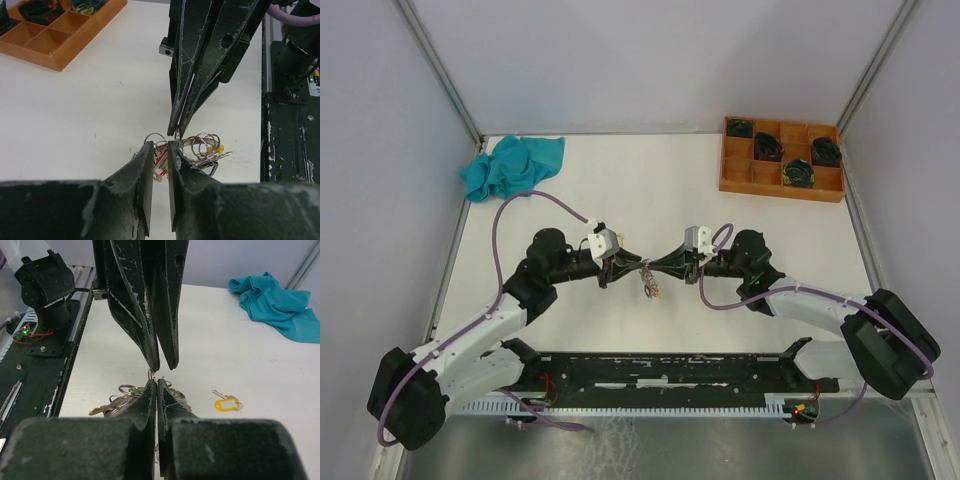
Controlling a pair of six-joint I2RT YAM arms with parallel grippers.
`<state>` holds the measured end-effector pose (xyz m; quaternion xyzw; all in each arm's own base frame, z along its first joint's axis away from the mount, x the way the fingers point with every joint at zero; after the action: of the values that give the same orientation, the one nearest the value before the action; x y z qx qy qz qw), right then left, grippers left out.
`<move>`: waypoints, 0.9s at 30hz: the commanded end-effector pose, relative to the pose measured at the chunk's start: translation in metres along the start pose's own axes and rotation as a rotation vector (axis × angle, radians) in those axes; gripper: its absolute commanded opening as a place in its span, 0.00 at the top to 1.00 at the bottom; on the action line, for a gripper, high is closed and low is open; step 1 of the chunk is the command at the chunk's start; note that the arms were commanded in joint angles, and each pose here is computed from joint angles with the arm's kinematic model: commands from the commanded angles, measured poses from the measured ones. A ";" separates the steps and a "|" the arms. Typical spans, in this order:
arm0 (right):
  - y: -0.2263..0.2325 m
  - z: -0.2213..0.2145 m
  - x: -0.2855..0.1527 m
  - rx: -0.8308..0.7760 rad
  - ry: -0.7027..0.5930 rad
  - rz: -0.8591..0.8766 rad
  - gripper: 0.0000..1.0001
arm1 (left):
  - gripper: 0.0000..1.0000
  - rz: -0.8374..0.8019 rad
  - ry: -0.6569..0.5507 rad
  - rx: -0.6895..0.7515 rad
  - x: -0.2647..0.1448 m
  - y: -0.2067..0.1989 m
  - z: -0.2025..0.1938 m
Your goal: Put the keys on the keyring
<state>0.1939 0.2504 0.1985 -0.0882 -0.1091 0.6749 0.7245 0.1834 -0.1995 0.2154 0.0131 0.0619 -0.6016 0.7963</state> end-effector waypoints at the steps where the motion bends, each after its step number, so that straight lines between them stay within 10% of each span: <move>1: -0.009 0.020 0.005 -0.061 -0.067 -0.003 0.99 | 0.76 -0.044 -0.055 0.030 0.001 -0.003 0.023; 27: -0.009 0.021 0.004 -0.067 -0.068 -0.018 0.99 | 0.80 -0.080 -0.040 -0.005 0.002 -0.007 0.021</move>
<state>0.1942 0.2503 0.1979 -0.0882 -0.1068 0.6735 0.7261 0.1785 -0.2001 0.2148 0.0096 0.0691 -0.6161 0.7846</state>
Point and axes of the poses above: each gripper's point midway between its finger pads, its own x axis out along the fingers, its own y axis along the line the jaws close on, z = x × y, the point moved 7 cm from there along -x, back along the fingers, and after that the axes turned 7 degrees about -x, right-handed, at the moved point
